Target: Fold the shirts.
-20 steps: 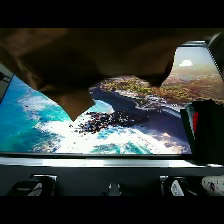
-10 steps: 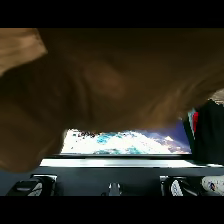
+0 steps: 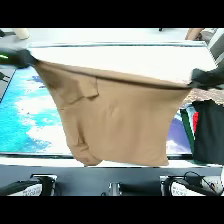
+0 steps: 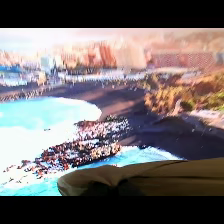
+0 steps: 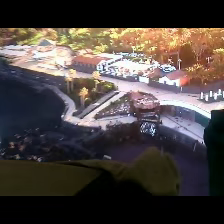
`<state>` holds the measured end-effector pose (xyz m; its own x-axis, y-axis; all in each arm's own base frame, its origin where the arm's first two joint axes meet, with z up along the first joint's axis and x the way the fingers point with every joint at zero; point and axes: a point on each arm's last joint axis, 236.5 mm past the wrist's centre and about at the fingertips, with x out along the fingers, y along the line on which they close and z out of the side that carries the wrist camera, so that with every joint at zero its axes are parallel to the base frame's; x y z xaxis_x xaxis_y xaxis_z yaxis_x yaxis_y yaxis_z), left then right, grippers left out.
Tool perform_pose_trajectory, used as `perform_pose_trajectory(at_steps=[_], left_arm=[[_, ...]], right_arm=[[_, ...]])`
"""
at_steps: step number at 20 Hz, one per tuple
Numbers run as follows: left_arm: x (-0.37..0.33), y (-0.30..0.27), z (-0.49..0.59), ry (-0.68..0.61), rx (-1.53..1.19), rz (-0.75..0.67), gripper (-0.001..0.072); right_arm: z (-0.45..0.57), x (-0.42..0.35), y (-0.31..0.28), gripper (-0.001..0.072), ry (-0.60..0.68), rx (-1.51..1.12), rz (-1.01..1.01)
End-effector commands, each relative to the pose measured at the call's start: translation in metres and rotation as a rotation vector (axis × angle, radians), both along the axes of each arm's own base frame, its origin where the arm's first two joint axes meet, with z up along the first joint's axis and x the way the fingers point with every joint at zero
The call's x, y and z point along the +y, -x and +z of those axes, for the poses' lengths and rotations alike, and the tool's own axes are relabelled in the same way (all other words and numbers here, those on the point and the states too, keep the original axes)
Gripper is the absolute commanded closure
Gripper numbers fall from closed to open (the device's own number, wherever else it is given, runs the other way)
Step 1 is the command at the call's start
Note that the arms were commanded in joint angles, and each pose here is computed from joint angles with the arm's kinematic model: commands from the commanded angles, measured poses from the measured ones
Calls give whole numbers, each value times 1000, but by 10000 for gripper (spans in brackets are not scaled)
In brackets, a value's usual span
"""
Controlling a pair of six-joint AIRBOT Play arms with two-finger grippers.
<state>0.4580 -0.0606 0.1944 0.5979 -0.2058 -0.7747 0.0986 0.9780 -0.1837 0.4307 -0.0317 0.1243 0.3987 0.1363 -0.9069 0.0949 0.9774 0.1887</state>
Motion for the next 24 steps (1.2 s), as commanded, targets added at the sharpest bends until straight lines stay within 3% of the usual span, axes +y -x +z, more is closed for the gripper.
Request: perform_pose_trajectory(at_steps=[1,6,10,14,17,20,21,22,23,24], left_arm=[[-14,-36,-126,18,238,-25,680],[-25,-111,-162,128,66,49,679],[-31,-138,-188,181,21,89,680],[-20,-109,-176,68,82,-44,680],[-9,-36,-211,38,422,-40,680],[-24,15,-260,43,627,-67,676],[-31,21,-264,66,648,-75,555],[-36,24,-261,92,657,-79,304],[-35,26,-252,103,661,-81,174],[-27,29,-242,99,658,-82,177]], right_arm=[[-81,21,-77,686,44,-38,-31],[-93,18,-152,686,-16,-279,-131],[-120,17,-164,686,-24,-277,-151],[-129,22,-109,684,22,-57,-41],[-168,28,-36,684,26,273,47],[-213,33,-11,682,-5,429,43],[-215,35,-16,562,-20,416,1],[-208,35,-18,302,-36,406,-15],[-196,36,-16,259,-44,405,-1],[-182,31,-7,257,-44,416,17]])
